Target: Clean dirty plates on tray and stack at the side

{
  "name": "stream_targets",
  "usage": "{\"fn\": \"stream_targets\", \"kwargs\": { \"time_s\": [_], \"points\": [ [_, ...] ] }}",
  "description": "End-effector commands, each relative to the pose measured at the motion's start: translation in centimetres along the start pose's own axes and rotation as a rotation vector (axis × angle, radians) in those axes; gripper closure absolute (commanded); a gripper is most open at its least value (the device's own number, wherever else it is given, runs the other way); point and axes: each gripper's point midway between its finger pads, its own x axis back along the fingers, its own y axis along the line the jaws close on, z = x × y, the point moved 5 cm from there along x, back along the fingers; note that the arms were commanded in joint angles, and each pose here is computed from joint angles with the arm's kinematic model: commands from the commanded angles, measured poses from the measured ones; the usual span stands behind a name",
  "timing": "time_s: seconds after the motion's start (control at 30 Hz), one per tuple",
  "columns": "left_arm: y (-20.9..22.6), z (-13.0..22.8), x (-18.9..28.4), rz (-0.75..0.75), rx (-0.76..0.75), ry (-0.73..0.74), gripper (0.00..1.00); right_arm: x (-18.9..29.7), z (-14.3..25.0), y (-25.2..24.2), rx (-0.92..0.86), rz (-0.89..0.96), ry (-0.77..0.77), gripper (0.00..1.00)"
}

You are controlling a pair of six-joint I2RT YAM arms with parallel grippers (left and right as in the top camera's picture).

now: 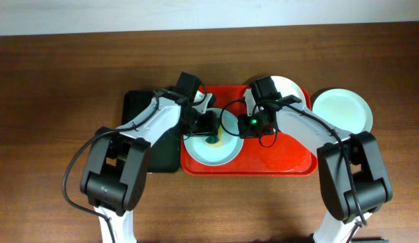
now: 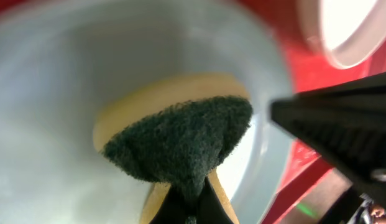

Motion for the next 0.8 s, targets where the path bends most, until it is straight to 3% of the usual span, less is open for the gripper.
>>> {"fn": "stream_targets", "kwargs": {
  "time_s": [0.0, 0.23, 0.5, 0.67, 0.77],
  "points": [
    [-1.1, -2.2, 3.8, -0.043, -0.029, -0.116, 1.00, -0.2, 0.3, 0.7, 0.021, -0.034, 0.014, 0.96],
    [1.0, -1.7, 4.8, -0.270, -0.005, -0.134, 1.00, -0.2, 0.4, 0.6, 0.020, -0.034, 0.017, 0.96],
    [4.4, 0.2, 0.5, -0.383, 0.085, -0.004, 1.00, -0.2, 0.4, 0.6, 0.019, -0.033, 0.021, 0.96],
    [5.7, 2.1, -1.9, -0.370, 0.139, 0.121, 1.00, -0.2, 0.4, 0.6, 0.019, -0.033, 0.021, 0.96],
    [4.3, 3.0, -2.8, -0.218, 0.069, 0.194, 1.00, -0.2, 0.4, 0.6, 0.019, -0.033, 0.021, 0.96]
  ]
}}
